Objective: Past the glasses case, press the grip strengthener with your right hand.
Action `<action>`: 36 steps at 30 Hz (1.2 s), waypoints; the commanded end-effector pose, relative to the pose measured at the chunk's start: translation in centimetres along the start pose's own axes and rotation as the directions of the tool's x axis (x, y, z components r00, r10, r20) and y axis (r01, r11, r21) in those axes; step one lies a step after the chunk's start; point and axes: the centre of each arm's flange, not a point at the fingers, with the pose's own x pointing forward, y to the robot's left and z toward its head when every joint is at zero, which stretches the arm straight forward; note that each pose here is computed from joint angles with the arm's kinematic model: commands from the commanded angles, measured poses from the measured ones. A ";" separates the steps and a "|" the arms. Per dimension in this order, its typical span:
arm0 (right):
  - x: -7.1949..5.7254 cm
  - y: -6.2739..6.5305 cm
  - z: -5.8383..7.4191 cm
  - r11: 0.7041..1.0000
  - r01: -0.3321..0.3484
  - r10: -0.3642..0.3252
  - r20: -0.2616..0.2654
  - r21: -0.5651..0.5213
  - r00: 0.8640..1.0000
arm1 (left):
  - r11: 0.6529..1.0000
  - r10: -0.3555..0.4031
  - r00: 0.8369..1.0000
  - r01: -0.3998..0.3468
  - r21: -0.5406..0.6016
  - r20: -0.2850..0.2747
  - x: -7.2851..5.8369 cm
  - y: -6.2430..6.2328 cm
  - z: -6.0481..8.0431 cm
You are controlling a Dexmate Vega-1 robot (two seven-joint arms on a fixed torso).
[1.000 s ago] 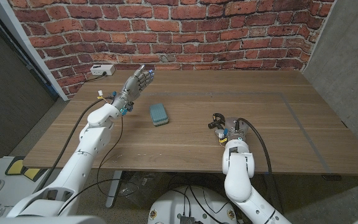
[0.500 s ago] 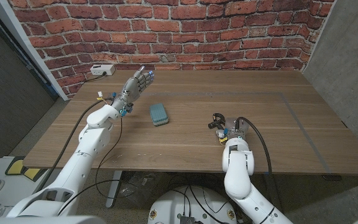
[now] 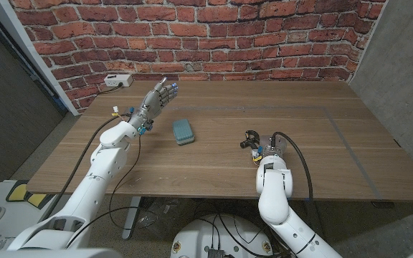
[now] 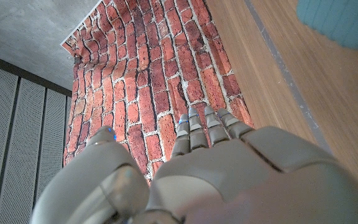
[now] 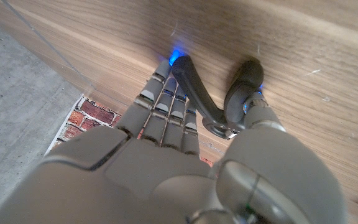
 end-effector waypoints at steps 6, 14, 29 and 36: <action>1.1 0.0 -0.7 0.999 -0.041 0.041 -0.004 -0.014 0.999 | 1.000 0.002 1.000 -0.002 -0.009 -0.010 0.0 -0.3 -0.4; 1.4 0.3 -0.8 0.997 -0.081 0.081 -0.006 -0.010 0.997 | 1.000 -0.007 1.000 0.007 -0.005 -0.007 0.2 -0.7 -0.3; 0.6 0.3 -0.9 0.998 0.003 -0.002 -0.023 0.064 1.000 | 1.000 -0.029 1.000 0.029 -0.003 0.000 0.8 -0.9 0.0; 0.1 -0.6 -1.1 0.995 0.039 -0.036 -0.039 0.087 0.999 | 1.000 -0.030 1.000 0.030 -0.009 -0.003 0.6 -0.7 -0.2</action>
